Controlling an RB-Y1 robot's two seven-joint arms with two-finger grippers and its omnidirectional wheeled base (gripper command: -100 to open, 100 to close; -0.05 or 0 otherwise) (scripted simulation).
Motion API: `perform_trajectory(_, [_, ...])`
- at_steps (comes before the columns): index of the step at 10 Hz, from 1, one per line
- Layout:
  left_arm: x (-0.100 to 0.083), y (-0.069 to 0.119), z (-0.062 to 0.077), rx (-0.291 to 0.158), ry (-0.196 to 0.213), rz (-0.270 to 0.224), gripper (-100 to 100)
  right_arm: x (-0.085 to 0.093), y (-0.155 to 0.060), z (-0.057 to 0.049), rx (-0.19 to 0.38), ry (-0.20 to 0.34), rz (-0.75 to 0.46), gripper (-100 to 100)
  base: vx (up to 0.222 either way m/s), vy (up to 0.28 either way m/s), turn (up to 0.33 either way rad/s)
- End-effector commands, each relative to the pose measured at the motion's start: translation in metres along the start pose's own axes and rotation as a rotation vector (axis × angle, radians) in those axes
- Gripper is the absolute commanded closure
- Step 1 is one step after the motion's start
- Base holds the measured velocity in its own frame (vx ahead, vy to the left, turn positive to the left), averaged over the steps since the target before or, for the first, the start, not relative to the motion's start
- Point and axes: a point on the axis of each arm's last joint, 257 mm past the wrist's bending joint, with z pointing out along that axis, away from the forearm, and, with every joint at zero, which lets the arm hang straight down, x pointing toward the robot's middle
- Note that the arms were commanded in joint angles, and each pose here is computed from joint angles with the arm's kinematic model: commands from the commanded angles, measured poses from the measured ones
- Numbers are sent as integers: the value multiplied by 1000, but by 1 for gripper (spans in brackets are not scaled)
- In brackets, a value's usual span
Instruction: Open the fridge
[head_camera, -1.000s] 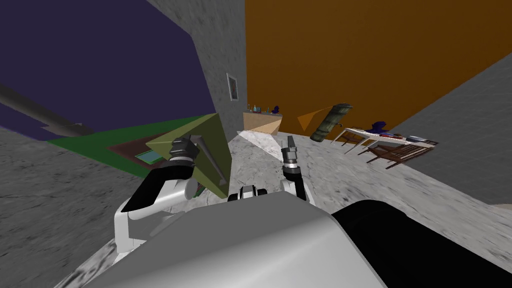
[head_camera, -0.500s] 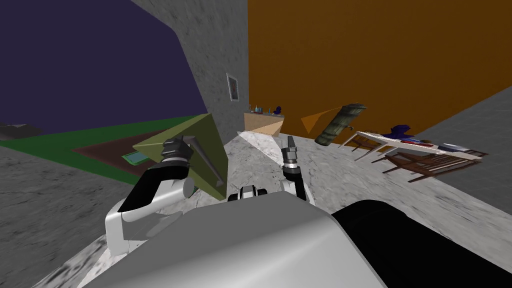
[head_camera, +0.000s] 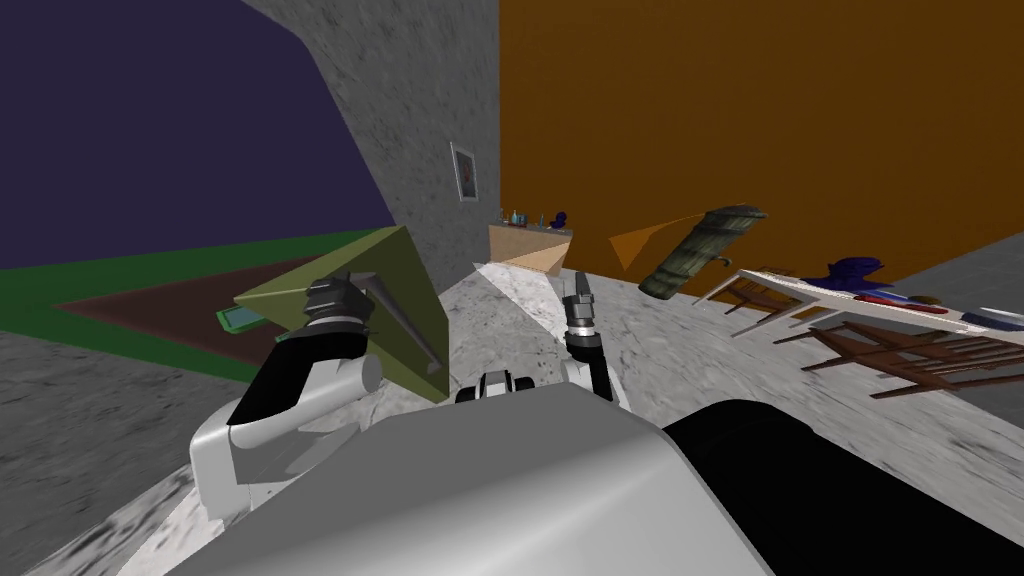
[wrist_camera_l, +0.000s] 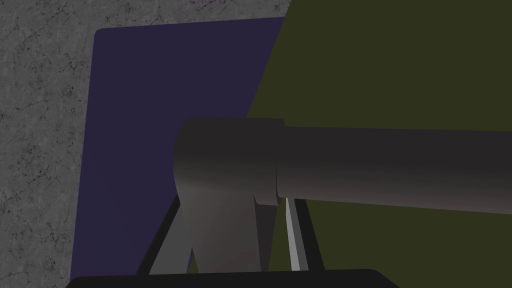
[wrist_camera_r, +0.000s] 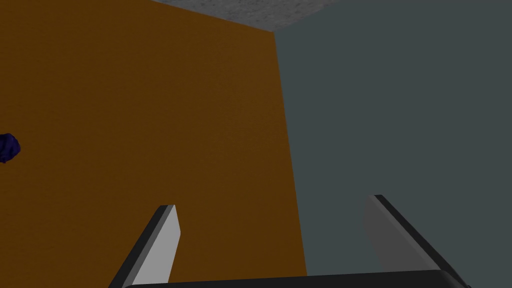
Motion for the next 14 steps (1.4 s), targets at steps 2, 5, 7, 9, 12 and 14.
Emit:
perform_trajectory(2, [-19, 4, 0, -8, -45, 7, 100, 0, 0, 0, 0, 0, 0, 0, 115, -214, 52])
perform_trajectory(5, [-40, 7, 0, -17, -102, 16, 100, 0, 0, 0, 0, 0, 0, 0, 156, -220, 71])
perform_trajectory(7, [-51, 8, 0, -21, -130, 21, 100, 0, 0, 0, 0, 0, 0, 0, 143, -251, 88])
perform_trajectory(9, [-74, 11, -2, -27, -187, 30, 100, 0, 0, 0, 0, 0, 0, 0, 169, -269, 90])
perform_trajectory(12, [-69, -4, 6, -13, -178, 40, -100, 0, 0, 0, -1, 0, 0, 0, -15, -25, -79])
perform_trajectory(14, [-72, -16, 12, -7, -191, 49, -100, 0, 0, 0, 0, 0, 0, 0, -59, 37, -52])
